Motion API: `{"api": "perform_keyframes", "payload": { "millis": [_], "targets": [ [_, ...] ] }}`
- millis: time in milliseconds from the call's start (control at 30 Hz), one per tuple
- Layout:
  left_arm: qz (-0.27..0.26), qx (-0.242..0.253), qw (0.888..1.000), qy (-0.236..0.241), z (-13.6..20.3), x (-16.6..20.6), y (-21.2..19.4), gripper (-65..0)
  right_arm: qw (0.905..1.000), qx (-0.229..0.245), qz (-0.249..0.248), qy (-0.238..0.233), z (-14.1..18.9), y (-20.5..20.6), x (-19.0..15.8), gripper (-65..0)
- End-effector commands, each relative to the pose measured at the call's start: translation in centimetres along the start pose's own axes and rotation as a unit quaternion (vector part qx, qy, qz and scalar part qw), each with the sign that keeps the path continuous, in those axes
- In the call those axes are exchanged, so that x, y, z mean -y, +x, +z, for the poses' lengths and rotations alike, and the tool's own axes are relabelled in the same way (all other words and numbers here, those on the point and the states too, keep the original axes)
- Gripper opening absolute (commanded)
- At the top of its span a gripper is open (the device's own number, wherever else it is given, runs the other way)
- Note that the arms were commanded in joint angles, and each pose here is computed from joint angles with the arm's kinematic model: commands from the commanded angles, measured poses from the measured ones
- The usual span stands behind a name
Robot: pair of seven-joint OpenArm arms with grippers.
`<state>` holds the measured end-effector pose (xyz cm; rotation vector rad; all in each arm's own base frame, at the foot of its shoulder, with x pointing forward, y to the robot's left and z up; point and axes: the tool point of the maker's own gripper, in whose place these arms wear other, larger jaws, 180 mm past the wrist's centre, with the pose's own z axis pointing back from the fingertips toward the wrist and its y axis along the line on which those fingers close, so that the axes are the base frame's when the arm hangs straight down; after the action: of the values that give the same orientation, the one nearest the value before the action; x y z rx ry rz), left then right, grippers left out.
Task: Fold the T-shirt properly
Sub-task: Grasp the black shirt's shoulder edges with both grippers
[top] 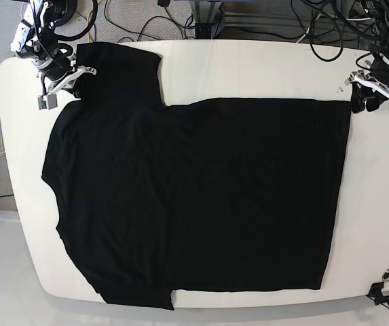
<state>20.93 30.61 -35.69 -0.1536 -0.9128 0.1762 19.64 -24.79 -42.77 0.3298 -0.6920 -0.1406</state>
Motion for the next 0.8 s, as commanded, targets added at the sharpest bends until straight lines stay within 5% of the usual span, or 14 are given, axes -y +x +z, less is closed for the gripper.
{"api": "perform_keyframes", "payload": {
  "millis": [0,267,367,467,633,767],
  "targets": [
    [-0.007,0.021,1.0,-0.001,-0.5,0.0,1.2,-39.2,0.9994,-0.029,0.012,-0.015,0.2,-0.9,0.5,-65.0],
    [-0.007,0.002,1.0,0.011,-1.4,-0.2,-0.2,-42.7,0.9992,-0.031,0.019,-0.014,0.3,-0.6,0.3,-65.0],
    [0.001,-0.019,1.0,0.024,-1.5,-0.9,-1.5,-63.1,0.9992,-0.033,0.021,-0.012,0.2,-0.6,0.3,-65.0],
    [0.006,-0.034,0.999,0.026,-1.6,-1.0,-2.4,-65.0,0.999,-0.037,0.024,-0.012,0.4,-0.8,0.2,-65.0],
    [0.032,-0.037,0.998,0.049,-1.5,-2.4,-1.8,-38.3,0.999,-0.037,0.024,-0.004,0.2,-0.9,0.0,-65.0],
    [0.053,-0.015,0.998,0.036,-1.5,-2.3,-0.6,-28.2,0.9989,-0.039,0.024,-0.004,0.2,-1.0,0.0,-65.0]
  ]
}}
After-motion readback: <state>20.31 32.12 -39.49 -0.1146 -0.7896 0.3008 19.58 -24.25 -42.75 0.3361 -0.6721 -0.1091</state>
